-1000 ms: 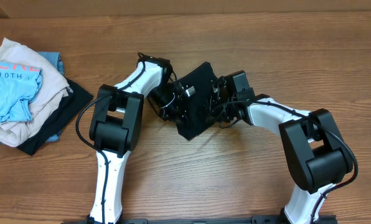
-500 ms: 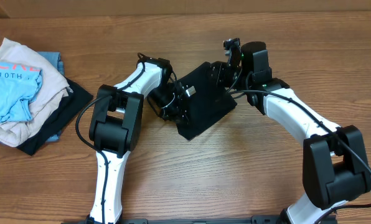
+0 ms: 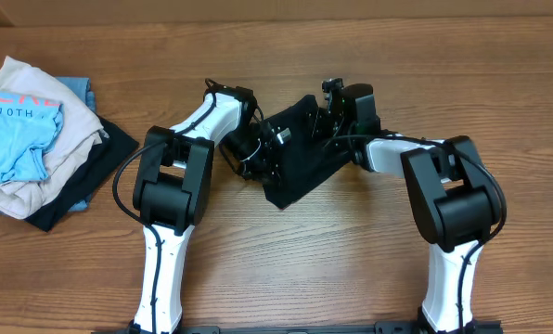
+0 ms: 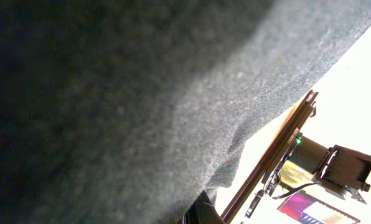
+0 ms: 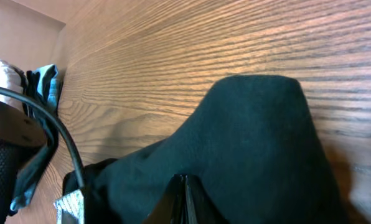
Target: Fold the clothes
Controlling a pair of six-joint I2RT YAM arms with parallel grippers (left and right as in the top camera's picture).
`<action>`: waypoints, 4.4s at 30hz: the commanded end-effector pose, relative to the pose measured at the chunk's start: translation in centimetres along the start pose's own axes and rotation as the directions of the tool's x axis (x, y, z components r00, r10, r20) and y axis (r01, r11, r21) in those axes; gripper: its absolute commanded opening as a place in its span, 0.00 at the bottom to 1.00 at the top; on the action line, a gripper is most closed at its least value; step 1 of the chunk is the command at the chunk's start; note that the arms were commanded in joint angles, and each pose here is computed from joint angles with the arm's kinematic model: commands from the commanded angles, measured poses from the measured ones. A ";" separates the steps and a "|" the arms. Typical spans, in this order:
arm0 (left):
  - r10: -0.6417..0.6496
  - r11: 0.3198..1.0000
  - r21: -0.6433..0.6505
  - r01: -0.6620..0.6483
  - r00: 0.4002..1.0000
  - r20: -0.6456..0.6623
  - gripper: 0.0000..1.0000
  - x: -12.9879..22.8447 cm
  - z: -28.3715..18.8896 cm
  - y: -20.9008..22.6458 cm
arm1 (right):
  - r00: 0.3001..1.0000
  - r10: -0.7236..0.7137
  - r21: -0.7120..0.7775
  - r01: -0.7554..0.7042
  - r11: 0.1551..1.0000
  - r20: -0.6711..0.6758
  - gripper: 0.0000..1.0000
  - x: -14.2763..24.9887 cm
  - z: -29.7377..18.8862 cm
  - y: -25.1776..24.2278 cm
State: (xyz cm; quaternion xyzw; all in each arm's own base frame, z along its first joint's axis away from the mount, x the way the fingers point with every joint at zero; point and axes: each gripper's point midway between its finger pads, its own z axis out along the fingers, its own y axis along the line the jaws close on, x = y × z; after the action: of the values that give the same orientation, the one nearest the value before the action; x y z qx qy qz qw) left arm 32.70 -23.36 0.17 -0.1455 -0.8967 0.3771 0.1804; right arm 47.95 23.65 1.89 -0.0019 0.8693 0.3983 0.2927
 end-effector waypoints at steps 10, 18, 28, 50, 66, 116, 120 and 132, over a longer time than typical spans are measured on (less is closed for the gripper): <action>-0.004 0.997 -0.081 0.002 1.000 -0.026 0.04 0.5 0.5 2.4 | 0.995 0.070 -0.301 -0.088 0.950 -0.070 0.04 -7.6 -7.6 8.1; 0.005 0.996 -0.085 -0.007 1.000 -0.017 0.04 0.3 0.5 2.5 | 0.911 0.283 0.155 -0.246 0.957 -0.300 0.04 1.1 -9.2 -1.1; -0.002 0.996 -0.084 0.001 1.000 -0.016 0.04 0.3 0.5 2.5 | 0.897 0.340 0.318 -0.246 0.916 -0.284 0.04 4.4 -9.5 -5.0; -0.186 0.770 -0.453 0.448 0.838 0.513 1.00 -1.8 -15.6 -1.9 | 0.885 0.380 0.333 -0.285 0.899 -0.269 0.04 5.0 -9.4 -5.4; -0.290 0.750 -0.365 0.552 0.770 0.568 1.00 -4.5 -5.5 2.6 | 0.885 0.379 0.330 -0.284 0.900 -0.272 0.04 5.0 -9.4 -5.4; 0.109 0.733 -0.514 0.446 0.669 0.735 0.04 -9.3 -20.3 -1.9 | 0.942 0.300 0.375 -0.336 0.864 0.152 1.00 -8.0 -23.9 -6.6; 0.156 0.695 -0.517 0.500 0.597 0.787 0.04 -8.0 -24.6 -2.9 | 0.942 0.300 0.375 -0.336 0.864 0.152 1.00 -8.0 -23.9 -6.6; 0.256 0.696 -0.449 0.560 0.391 0.884 0.04 1.1 -39.1 -4.6 | 0.942 0.300 0.375 -0.336 0.864 0.152 1.00 -8.0 -23.9 -6.6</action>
State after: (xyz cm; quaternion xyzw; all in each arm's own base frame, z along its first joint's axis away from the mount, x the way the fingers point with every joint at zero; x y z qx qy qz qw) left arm 49.21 -3.99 23.97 0.1235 -0.9400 0.0151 -0.3178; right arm 43.85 1.06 13.49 0.2165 0.9070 0.2601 0.2508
